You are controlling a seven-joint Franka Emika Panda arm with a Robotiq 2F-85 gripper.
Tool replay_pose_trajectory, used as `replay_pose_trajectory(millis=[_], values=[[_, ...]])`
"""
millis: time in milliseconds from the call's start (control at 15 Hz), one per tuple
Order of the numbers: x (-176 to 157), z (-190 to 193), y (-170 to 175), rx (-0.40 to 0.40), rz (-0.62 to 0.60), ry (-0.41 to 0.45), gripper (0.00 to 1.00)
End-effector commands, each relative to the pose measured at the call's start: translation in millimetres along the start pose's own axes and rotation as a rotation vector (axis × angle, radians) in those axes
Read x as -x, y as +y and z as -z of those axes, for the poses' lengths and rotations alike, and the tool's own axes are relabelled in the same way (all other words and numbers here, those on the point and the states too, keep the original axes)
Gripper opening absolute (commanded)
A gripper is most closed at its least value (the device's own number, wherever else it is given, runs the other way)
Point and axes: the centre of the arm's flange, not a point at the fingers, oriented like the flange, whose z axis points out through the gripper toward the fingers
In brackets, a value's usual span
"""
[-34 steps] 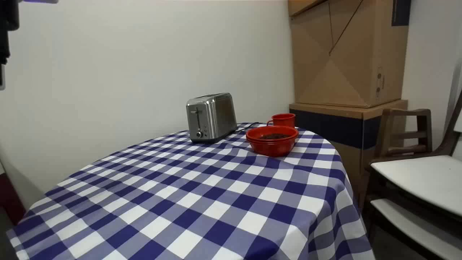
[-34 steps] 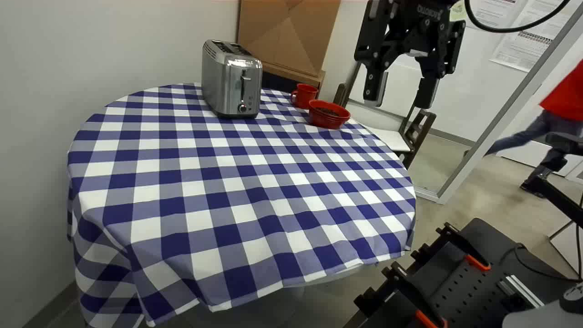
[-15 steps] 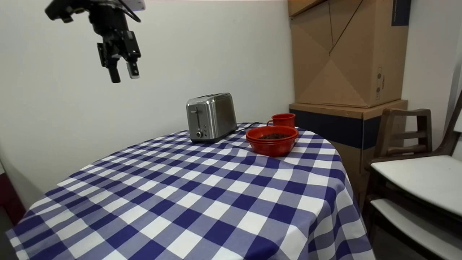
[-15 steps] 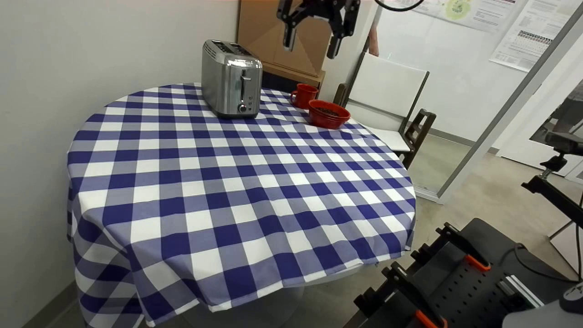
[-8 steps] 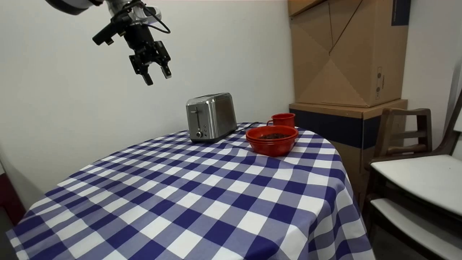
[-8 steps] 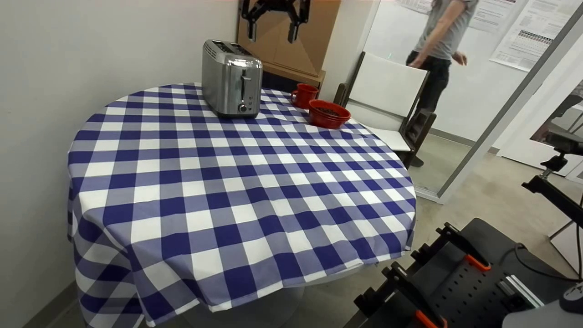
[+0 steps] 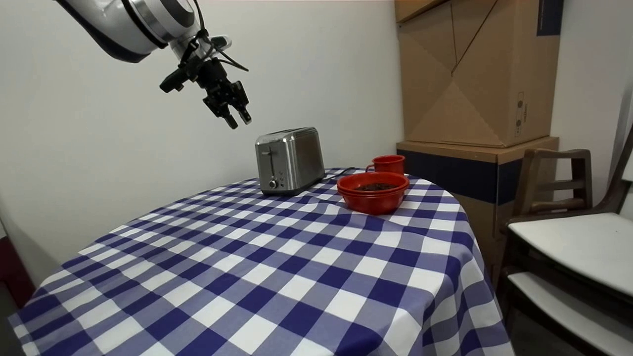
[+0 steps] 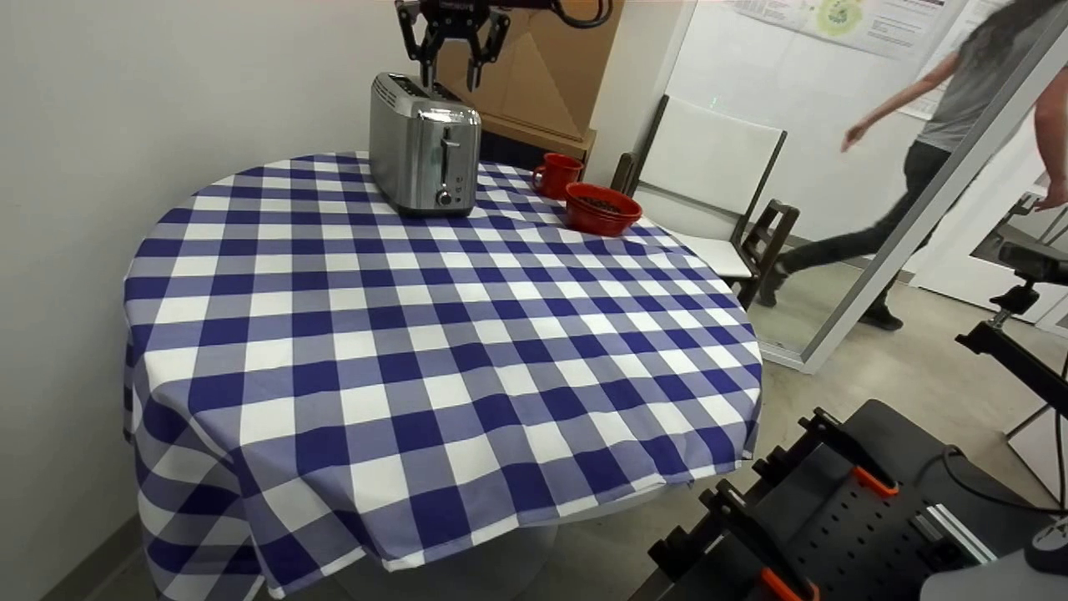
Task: Turn off the toaster
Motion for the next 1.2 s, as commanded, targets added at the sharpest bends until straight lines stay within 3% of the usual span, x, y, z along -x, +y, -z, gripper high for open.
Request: replay_pose_trajectory(millis=[0, 267, 1133], values=[[-26.4, -25.6, -0.8, 0.014, 0.001, 0.077, 0.28], [-35.7, -47.5, 2.4, 0.029, -0.002, 0.131, 0.01], [-17.1, -130.3, -10.1, 0.035, 0.017, 0.04, 0.0]])
